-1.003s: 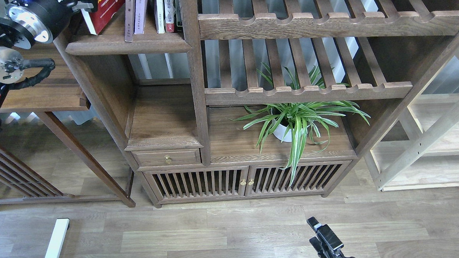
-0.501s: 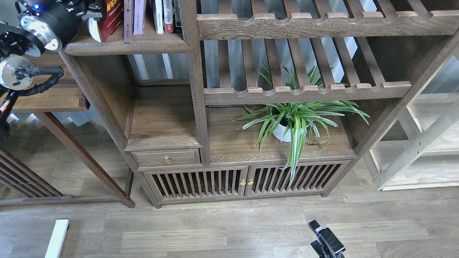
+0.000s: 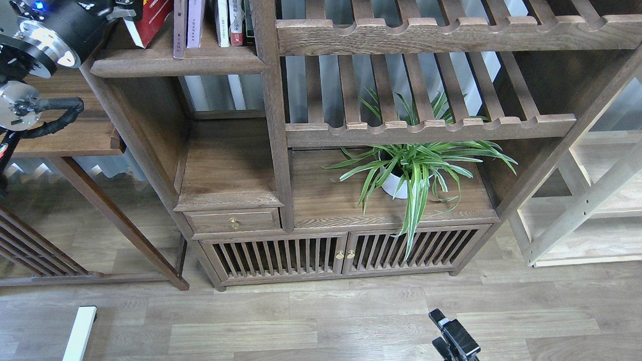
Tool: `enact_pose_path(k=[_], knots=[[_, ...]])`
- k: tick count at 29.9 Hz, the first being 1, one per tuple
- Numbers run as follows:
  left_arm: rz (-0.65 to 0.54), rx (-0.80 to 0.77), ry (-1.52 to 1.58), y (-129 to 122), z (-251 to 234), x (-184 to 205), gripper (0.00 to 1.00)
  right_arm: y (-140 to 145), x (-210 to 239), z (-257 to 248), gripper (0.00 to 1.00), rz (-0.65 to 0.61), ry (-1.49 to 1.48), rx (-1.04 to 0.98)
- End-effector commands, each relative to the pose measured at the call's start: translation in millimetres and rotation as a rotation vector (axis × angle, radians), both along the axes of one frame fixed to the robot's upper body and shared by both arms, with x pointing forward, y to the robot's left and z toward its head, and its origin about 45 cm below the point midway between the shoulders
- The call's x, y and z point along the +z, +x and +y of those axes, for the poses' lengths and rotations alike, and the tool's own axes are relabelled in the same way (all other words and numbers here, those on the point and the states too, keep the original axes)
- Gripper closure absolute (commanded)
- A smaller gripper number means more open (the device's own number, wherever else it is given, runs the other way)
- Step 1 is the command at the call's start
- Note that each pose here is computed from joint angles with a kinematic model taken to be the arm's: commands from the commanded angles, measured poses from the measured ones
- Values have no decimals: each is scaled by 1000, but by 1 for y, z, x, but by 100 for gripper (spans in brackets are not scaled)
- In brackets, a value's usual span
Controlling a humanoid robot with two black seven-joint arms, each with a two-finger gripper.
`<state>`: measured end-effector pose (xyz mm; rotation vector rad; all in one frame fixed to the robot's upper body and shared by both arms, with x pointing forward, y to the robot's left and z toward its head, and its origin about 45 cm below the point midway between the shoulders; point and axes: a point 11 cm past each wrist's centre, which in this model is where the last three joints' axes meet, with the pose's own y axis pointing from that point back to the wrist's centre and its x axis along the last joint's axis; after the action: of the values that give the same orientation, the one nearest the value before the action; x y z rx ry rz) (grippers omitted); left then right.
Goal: Organize books on shelf
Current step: 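Hold the left gripper at the top shelf pressing the red book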
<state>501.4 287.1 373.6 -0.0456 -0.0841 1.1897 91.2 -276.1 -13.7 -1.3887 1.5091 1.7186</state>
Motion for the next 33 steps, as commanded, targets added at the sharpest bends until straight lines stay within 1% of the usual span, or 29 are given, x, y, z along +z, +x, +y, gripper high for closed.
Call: enact_pose_path(k=[1, 20, 27, 33], knots=[[7, 3, 1, 0, 1, -3, 0, 0, 0, -1, 1, 0, -1, -2], [-7, -17, 3, -3, -4, 2, 0, -2, 0, 0, 1, 3, 0, 0], [-17, -70, 3, -12, -17, 4, 0, 3, 1, 2, 1, -7, 1, 5], [-5, -102, 17, -26, -19, -1, 0, 5, 1, 2, 1, -12, 2, 4]])
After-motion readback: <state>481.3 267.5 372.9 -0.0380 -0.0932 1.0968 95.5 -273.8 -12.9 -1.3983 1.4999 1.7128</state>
